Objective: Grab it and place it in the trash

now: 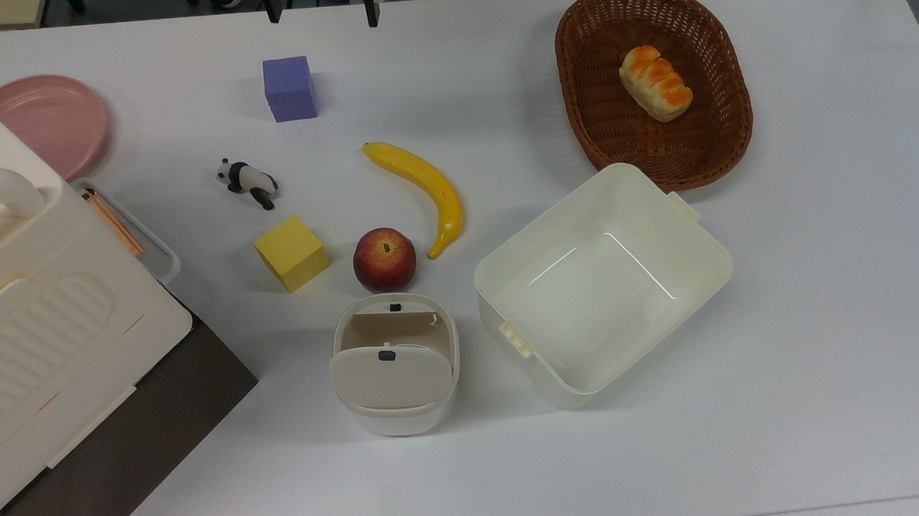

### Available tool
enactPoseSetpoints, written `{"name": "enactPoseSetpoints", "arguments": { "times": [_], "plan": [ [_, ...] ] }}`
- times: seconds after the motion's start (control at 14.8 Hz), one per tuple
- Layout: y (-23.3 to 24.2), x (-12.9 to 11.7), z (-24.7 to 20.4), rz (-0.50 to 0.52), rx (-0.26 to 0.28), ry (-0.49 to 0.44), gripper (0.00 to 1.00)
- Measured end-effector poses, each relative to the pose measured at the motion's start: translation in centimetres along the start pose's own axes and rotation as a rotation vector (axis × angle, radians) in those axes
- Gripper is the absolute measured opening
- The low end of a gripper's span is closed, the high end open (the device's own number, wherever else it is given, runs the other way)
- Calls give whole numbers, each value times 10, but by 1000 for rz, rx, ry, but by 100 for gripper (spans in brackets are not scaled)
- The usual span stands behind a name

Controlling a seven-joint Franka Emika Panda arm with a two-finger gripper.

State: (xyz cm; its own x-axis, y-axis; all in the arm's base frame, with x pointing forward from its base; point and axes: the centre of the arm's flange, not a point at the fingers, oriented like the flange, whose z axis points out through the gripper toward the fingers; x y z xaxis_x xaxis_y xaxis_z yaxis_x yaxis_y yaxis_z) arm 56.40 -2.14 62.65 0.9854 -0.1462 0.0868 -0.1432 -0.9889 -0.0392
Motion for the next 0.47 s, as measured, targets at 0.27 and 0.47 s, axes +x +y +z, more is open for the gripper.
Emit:
{"name": "enactPoseSetpoints", "arguments": {
  "times": [0.27,0.47],
  "plan": [
    [-3,-1,1,-4,3,-6,100],
    [-5,-4,4,-8,1,-32,100]
  ]
}}
